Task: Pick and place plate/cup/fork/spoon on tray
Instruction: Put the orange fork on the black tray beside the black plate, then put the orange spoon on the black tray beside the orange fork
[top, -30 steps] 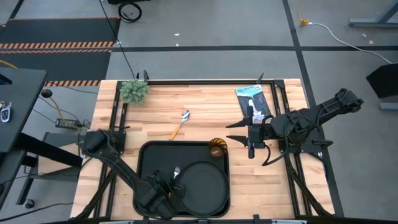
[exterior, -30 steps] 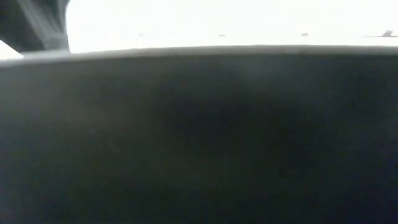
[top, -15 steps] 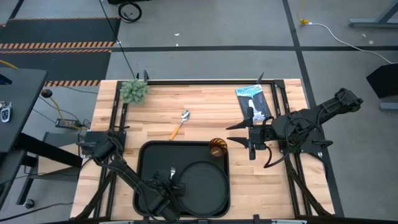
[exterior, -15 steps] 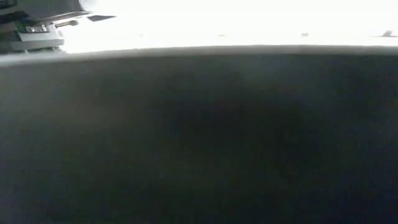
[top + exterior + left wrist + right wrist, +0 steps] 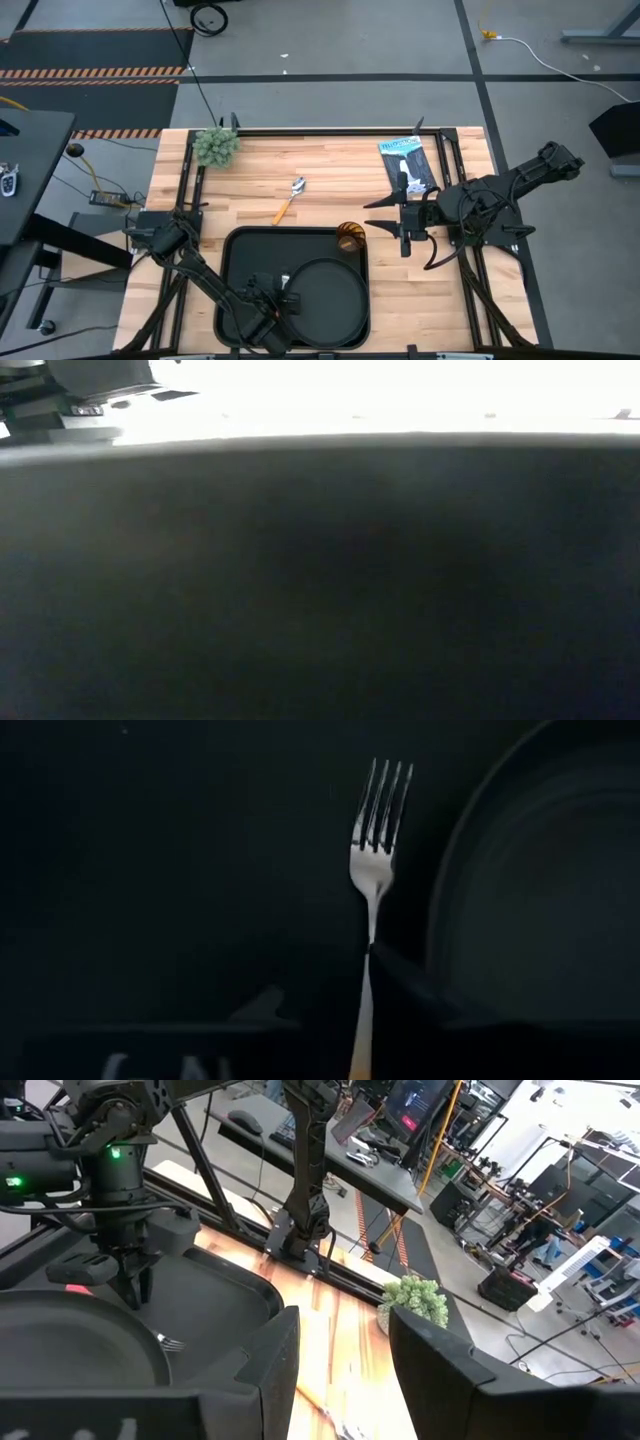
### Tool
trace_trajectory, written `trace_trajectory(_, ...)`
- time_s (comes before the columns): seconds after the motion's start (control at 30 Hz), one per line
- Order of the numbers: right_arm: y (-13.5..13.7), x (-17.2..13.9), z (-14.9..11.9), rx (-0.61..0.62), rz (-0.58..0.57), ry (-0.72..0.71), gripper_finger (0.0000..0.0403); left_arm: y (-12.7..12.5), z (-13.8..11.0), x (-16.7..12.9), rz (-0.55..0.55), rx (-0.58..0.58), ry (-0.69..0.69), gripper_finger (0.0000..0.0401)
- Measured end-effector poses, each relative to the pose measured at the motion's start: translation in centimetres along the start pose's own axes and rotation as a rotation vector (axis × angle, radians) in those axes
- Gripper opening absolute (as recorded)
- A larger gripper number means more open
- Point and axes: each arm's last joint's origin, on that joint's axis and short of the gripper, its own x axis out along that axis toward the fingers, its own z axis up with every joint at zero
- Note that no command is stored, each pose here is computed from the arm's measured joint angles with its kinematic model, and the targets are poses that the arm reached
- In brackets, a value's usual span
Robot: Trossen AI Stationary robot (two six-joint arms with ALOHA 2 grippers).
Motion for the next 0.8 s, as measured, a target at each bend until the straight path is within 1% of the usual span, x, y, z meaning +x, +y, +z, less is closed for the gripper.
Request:
trace_trajectory(0.1,0.0,0.0,0.0,0.0,0.0,0.0,0.0162,0.0,0.1,-0.1,0.002,0.053,-0.002,0.01)
trace_trajectory(0.2,0.0,0.0,0.0,0.001,-0.001,-0.002,0.0162,-0.1,1.6,-0.7,0.023,0.112,-0.021,0.0104)
trace_trajectory(0.27,0.0,0.0,0.1,0.003,-0.003,-0.007,0.0162,-0.6,3.0,-1.0,0.039,0.17,-0.032,0.0104)
trace_trajectory(0.37,0.0,0.0,0.1,0.002,-0.003,-0.007,0.0162,-1.5,5.2,-0.5,0.091,0.299,-0.046,0.0104)
trace_trajectory(0.47,0.0,0.0,0.1,0.002,-0.003,-0.007,0.0162,-2.5,7.5,0.6,0.143,0.474,-0.038,0.0102)
trace_trajectory(0.57,0.0,0.0,0.0,0.002,-0.002,-0.004,0.0162,-3.7,10.3,2.3,0.195,0.641,-0.002,0.009)
trace_trajectory(0.7,0.1,0.0,-0.1,0.001,0.005,0.011,0.0162,-4.8,13.9,4.3,0.252,0.784,0.044,0.0066)
trace_trajectory(0.8,0.1,0.0,-0.3,0.001,0.012,0.026,0.0162,-4.8,16.6,4.7,0.269,0.849,0.065,0.0044)
